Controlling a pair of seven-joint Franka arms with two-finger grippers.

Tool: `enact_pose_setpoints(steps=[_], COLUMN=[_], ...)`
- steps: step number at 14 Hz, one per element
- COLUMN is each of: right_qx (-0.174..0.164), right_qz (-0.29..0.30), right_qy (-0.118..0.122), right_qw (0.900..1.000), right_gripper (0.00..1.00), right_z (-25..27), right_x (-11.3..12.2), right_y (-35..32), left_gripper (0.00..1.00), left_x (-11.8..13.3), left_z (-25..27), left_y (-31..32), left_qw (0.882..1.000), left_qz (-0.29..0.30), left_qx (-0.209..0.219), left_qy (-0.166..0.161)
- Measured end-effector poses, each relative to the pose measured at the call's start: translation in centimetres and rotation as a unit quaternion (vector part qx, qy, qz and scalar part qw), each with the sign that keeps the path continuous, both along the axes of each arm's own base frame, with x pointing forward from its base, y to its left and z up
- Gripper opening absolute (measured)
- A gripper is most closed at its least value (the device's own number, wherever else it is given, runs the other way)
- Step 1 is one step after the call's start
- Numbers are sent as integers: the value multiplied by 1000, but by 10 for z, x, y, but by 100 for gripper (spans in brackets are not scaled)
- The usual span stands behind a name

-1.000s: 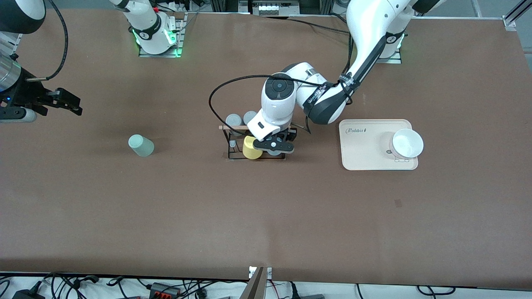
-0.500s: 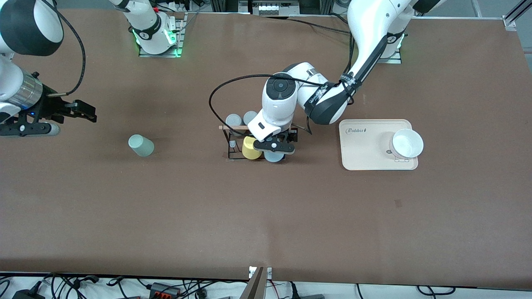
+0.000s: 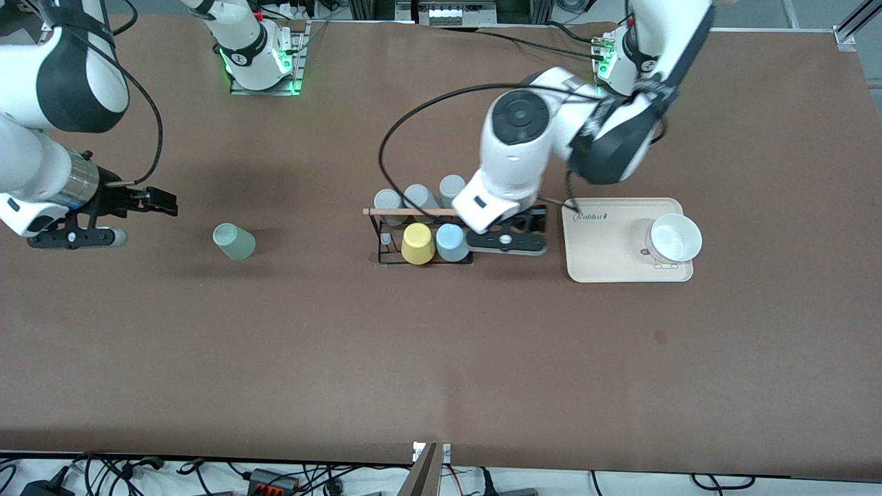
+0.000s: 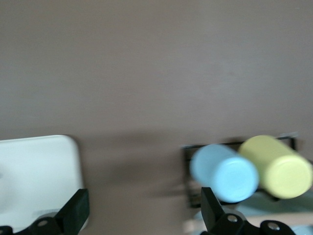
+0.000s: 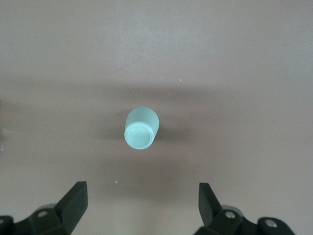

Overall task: Hang scattered cups on rack with three cups
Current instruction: 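Withdraw the left gripper while the right gripper reaches the teal cup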

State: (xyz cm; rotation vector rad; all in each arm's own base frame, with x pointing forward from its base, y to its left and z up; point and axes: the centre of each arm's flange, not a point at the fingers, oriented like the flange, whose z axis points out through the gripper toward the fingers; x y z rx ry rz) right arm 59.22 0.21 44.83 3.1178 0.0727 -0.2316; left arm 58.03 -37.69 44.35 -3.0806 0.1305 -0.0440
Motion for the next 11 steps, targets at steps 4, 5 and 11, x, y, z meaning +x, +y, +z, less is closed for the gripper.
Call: enact_pose_setpoints(steps=[4, 5, 11], right_qx=[-1, -1, -2], right_qz=[1, 2, 14], right_qy=[5, 12, 46], right_qw=[1000, 1000, 999], right_gripper=[100, 100, 100], right_z=[-42, -50, -118], right_x=[15, 16, 22], right_y=[0, 1, 16], left_gripper=[100, 100, 100], left_x=[22, 28, 26], left_z=[62, 72, 112], left_y=[107, 134, 266], left_qw=[999, 998, 996], left_qz=[-42, -41, -9], left_qx=[31, 34, -14], left_qy=[17, 19, 86])
